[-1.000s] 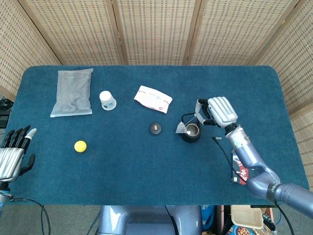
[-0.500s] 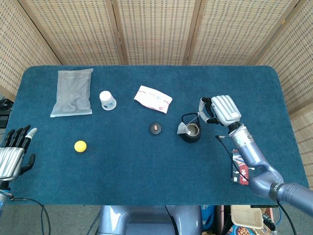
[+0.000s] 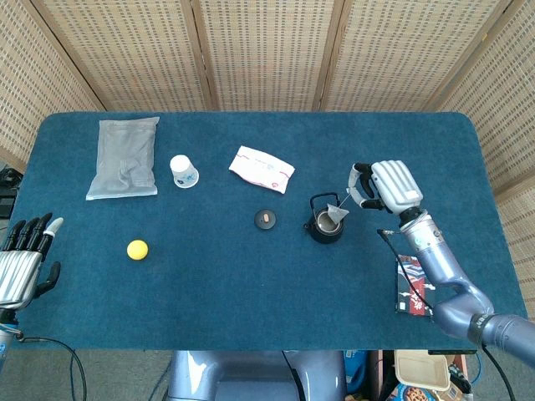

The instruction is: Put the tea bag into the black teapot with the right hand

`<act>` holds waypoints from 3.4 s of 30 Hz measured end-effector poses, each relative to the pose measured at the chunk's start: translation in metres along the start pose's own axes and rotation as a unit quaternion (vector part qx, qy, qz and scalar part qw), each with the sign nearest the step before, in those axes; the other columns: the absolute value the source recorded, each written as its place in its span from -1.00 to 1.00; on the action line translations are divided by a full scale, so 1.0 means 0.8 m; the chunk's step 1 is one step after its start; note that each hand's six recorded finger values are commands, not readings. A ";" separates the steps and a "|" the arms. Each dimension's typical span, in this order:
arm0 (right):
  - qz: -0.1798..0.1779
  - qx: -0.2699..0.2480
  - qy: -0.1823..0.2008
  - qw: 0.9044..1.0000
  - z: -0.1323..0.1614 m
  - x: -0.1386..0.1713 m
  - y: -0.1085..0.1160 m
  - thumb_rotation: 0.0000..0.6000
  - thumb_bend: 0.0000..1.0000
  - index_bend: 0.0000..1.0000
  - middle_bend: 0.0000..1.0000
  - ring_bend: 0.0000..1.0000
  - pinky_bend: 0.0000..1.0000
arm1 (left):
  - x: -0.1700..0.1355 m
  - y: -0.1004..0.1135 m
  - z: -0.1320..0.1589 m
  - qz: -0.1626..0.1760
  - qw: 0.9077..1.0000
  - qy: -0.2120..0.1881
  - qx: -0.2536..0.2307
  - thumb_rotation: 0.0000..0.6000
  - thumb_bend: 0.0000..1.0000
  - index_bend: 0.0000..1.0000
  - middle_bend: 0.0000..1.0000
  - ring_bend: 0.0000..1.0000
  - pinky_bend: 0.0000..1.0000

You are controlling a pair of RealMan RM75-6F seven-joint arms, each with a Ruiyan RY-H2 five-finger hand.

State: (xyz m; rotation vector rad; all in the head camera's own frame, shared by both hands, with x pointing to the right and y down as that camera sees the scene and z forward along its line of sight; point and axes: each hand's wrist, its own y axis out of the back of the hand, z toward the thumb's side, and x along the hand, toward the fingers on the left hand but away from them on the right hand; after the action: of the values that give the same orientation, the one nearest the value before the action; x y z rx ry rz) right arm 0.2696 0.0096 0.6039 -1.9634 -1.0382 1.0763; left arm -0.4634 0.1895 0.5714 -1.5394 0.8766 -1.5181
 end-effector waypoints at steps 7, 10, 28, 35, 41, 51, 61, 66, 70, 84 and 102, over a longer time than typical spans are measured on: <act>0.008 0.001 -0.002 1.000 -0.002 0.002 -0.009 1.00 0.21 0.34 0.84 0.84 0.93 | -0.001 -0.001 0.000 -0.002 1.000 0.001 0.001 1.00 0.08 -1.00 -1.00 -1.00 -1.00; 0.010 0.000 -0.001 1.000 -0.002 0.002 -0.012 1.00 0.21 0.34 0.84 0.84 0.93 | -0.001 -0.001 -0.002 -0.001 1.000 0.003 0.001 1.00 0.08 -1.00 -1.00 -1.00 -1.00; 0.048 0.049 0.025 0.997 0.014 0.019 -0.060 1.00 0.21 0.34 0.83 0.84 0.93 | -0.002 -0.006 -0.003 -0.007 1.000 0.004 -0.002 1.00 0.08 -1.00 -1.00 -1.00 -1.00; 0.062 0.102 0.041 0.992 0.015 0.030 -0.086 1.00 0.21 0.34 0.83 0.84 0.93 | -0.003 -0.007 -0.004 -0.008 1.000 0.006 -0.003 1.00 0.07 -1.00 -1.00 -1.00 -1.00; 0.080 0.116 0.054 0.989 0.020 0.039 -0.106 1.00 0.21 0.34 0.81 0.84 0.93 | -0.003 -0.007 -0.005 -0.007 1.000 0.008 -0.003 1.00 0.08 -1.00 -1.00 -1.00 -1.00; 0.127 0.138 0.073 0.980 0.031 0.054 -0.141 1.00 0.21 0.24 0.78 0.84 0.93 | -0.004 -0.004 -0.010 -0.004 1.000 0.011 -0.001 1.00 0.08 -1.00 -1.00 -1.00 -1.00; 0.150 0.153 0.072 0.974 0.030 0.057 -0.156 1.00 0.21 -0.11 0.76 0.84 0.93 | -0.004 -0.004 -0.011 -0.005 1.000 0.012 0.001 1.00 0.08 -1.00 -1.00 -1.00 -1.00; 0.154 0.156 0.072 0.973 0.029 0.058 -0.157 1.00 0.21 -0.19 0.76 0.84 0.93 | -0.004 -0.003 -0.010 -0.005 1.000 0.010 0.001 1.00 0.08 -1.00 -1.00 -1.00 -1.00; 0.156 0.157 0.071 0.972 0.028 0.059 -0.155 0.88 0.21 -0.31 0.76 0.84 0.93 | -0.004 -0.003 -0.010 -0.005 1.000 0.011 0.002 1.00 0.07 -1.00 -1.00 -1.00 -1.00; 0.176 0.162 0.064 0.969 0.022 0.061 -0.156 -0.15 0.02 -0.69 0.76 0.84 0.93 | -0.004 -0.003 -0.009 -0.006 1.000 0.010 0.002 1.00 0.08 -1.00 -1.00 -1.00 -1.00; 0.244 0.168 0.034 0.954 -0.002 0.050 -0.150 -1.00 0.14 -0.69 0.89 0.96 1.00 | -0.003 -0.005 -0.009 -0.008 1.000 0.010 0.002 1.00 0.08 -1.00 -1.00 -1.00 -1.00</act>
State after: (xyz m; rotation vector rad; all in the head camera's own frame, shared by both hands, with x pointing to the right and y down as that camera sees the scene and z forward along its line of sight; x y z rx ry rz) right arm 0.2456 0.1001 0.6890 -1.9945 -0.2978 1.3316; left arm -0.4710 0.1933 0.5737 -1.5332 0.8744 -1.5485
